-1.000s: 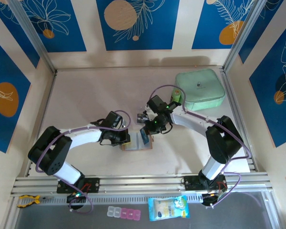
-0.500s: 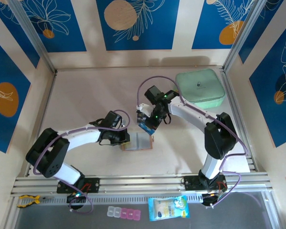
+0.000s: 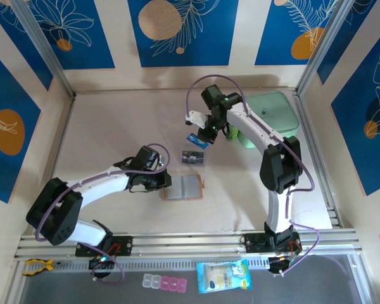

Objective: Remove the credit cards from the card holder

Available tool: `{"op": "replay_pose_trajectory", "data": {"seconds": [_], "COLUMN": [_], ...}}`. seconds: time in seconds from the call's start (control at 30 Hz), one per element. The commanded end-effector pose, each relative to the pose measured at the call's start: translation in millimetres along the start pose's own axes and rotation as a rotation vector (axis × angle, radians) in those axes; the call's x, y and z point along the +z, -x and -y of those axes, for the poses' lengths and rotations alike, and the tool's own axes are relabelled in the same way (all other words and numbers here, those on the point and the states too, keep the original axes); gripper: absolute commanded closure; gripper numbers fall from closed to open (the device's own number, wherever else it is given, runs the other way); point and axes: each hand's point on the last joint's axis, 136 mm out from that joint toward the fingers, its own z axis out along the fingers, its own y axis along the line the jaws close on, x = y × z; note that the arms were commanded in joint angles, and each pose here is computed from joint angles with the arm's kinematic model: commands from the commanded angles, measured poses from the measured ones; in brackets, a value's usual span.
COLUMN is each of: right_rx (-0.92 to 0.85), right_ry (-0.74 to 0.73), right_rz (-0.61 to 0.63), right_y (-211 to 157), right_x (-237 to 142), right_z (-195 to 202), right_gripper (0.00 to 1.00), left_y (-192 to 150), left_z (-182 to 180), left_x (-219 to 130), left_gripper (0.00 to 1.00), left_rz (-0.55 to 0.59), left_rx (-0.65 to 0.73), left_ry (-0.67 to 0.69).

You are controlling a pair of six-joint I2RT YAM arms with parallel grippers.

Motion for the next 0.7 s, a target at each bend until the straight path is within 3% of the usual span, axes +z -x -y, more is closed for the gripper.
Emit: {"op": "replay_pose_trajectory", "data": {"seconds": [0.0,0.53,0.67], "right_rx": [-0.048,-0.089,-0.080], "right_ry": [0.065,0.164,0.176], "right_rz": [0.004,-0.085,-0.093], "right_y": [4,-11,-13], "right_x": [1,41,49], "right_z": [-2,1,-1], "right_gripper": [1.00,1.00,0.96], "left_y": [-8,-11,-11], "left_z": [-8,-13,-13], "left_x": [-4,-6,-6], "left_gripper": [0.87,0.87,0.87], "left_rz": [-0.006,-0.011,-0.010], "left_rx": [0.008,0.006,0.006], "left_ry": [0.028,0.048,0.047]}}
